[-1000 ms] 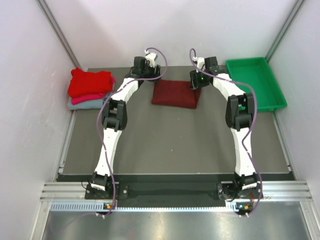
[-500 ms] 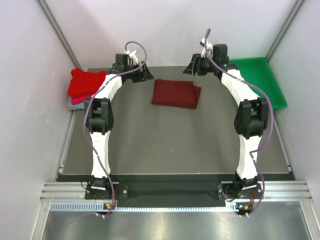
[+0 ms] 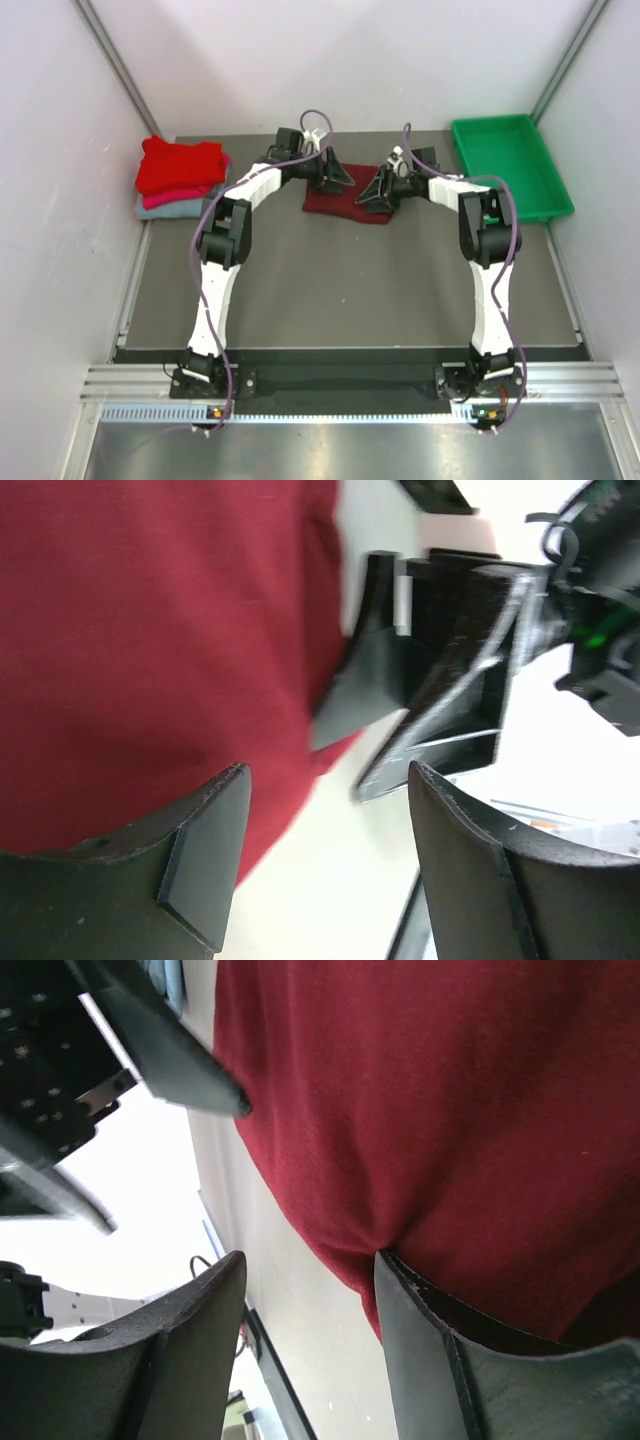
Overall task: Fold and stack the t-shirts
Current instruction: Fold the tshirt
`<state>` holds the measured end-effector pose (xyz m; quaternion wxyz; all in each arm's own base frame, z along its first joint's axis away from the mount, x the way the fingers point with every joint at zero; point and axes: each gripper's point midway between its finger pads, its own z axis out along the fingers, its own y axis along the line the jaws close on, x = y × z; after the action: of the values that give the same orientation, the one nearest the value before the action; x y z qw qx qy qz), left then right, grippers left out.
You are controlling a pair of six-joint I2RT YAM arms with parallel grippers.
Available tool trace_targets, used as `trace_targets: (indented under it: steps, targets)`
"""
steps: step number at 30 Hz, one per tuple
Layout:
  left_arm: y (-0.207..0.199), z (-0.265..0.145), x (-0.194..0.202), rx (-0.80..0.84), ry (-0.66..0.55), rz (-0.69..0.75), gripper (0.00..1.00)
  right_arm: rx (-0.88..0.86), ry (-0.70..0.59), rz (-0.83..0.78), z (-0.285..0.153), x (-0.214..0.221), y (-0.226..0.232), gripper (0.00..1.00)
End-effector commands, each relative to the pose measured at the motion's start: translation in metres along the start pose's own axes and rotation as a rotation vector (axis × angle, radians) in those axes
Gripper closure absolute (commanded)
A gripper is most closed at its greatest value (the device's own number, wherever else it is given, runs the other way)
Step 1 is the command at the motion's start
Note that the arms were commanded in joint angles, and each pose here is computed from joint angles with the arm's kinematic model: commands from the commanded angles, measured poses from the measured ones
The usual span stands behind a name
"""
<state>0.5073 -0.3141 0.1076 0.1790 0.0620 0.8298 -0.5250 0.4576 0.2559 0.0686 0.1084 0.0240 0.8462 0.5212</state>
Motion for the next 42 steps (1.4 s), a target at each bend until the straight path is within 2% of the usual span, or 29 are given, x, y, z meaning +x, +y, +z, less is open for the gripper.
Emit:
trace_targets:
  steps: [1,4,8,17,26,28,31,35,37,42]
  targets:
    - [-0.027,-0.007,-0.016,0.104,-0.034,0.017,0.32,-0.027,0.007,0.006,0.002,0.004,0.002,0.45]
    - [-0.026,-0.003,-0.009,0.120,-0.013,-0.013,0.32,-0.008,0.024,0.036,0.005,0.013,-0.012,0.45]
    - [0.000,0.000,0.011,0.091,0.020,-0.105,0.32,0.027,0.029,0.051,0.002,0.016,-0.024,0.44]
    - [0.057,0.005,0.025,0.007,0.011,-0.306,0.30,0.100,0.001,0.133,-0.024,0.016,-0.061,0.41]
    - [0.104,-0.006,0.034,-0.071,0.005,-0.331,0.30,0.126,-0.038,0.204,-0.047,0.010,-0.097,0.40]
    - [0.093,-0.006,0.028,-0.028,0.008,-0.301,0.31,0.121,-0.042,0.190,-0.051,0.006,-0.095,0.40]
    - [0.052,-0.009,0.006,0.049,-0.005,-0.203,0.32,0.104,-0.056,0.123,-0.064,-0.007,-0.074,0.41]
    - [-0.022,-0.033,-0.030,0.128,-0.067,-0.046,0.25,0.085,-0.078,0.028,-0.084,-0.025,-0.038,0.41]
    - [-0.042,-0.047,-0.040,0.130,-0.099,-0.010,0.21,0.083,-0.090,-0.031,-0.094,-0.032,-0.024,0.41]
    - [-0.006,-0.084,-0.056,-0.005,-0.177,-0.028,0.17,0.068,-0.142,-0.103,-0.100,-0.048,-0.007,0.41]
